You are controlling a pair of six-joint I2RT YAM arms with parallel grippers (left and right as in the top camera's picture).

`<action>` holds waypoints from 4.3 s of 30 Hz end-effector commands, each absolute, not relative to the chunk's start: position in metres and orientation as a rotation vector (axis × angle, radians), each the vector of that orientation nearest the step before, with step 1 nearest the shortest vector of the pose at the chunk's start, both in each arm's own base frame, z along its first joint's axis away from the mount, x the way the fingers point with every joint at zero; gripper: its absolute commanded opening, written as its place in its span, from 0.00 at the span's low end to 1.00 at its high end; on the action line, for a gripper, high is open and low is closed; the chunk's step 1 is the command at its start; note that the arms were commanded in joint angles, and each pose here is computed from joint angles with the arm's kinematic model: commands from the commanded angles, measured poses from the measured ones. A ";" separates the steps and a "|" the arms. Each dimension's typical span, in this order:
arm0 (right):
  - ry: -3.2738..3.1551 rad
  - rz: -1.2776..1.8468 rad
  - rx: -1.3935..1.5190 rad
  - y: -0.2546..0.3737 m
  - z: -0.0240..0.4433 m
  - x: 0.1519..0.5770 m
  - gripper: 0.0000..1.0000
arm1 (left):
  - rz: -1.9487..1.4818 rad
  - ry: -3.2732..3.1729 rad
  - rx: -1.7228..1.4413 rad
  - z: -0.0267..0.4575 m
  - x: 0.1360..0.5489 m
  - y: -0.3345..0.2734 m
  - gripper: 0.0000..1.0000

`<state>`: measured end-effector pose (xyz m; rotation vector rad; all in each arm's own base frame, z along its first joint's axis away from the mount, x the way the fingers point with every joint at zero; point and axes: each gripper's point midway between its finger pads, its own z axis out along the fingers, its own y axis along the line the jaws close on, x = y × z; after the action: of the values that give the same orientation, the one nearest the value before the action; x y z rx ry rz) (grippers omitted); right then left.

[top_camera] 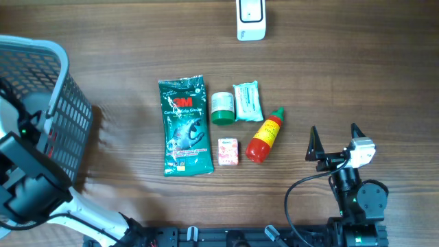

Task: Scan the item barcode
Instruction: 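Reach into the basket and grasp the red Nescafe stick with the left gripper, then lift the Nescafe stick out of the basket and carry it right, then lay the Nescafe stick right of the sriracha and open the left gripper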

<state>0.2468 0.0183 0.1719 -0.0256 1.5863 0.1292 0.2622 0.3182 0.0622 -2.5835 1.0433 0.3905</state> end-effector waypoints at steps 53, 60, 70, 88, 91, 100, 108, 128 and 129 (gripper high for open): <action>1.583 0.111 -0.024 0.016 0.173 0.247 1.00 | -0.462 1.628 -1.673 0.349 0.313 0.186 0.04; 1.583 0.111 -0.024 0.016 0.173 0.247 1.00 | -0.584 2.168 -0.871 0.357 0.362 -0.008 0.04; 1.583 0.111 -0.024 0.016 0.173 0.247 1.00 | -0.655 2.430 0.024 0.278 0.399 -0.246 0.04; 1.583 0.111 -0.023 0.016 0.173 0.247 1.00 | -0.698 2.567 0.578 0.088 0.340 -0.452 0.04; 1.583 0.111 -0.024 0.016 0.173 0.247 1.00 | -0.681 2.572 0.572 0.085 0.342 -0.450 0.08; 1.583 0.111 -0.024 0.016 0.173 0.247 0.99 | -0.628 2.586 0.504 0.098 0.359 -0.424 0.36; 1.583 0.111 -0.024 0.016 0.173 0.247 1.00 | -0.412 2.307 0.449 0.208 0.394 -0.371 0.36; 1.583 0.111 -0.023 0.016 0.173 0.247 1.00 | 0.415 2.853 0.007 0.248 0.252 -0.086 1.00; 1.583 0.111 -0.023 0.016 0.173 0.247 1.00 | 0.423 2.852 0.008 0.247 0.251 -0.084 1.00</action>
<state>0.2469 0.0179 0.1718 -0.0240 1.5867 0.1277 0.2528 -0.0963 0.2438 0.1270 2.8873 0.3672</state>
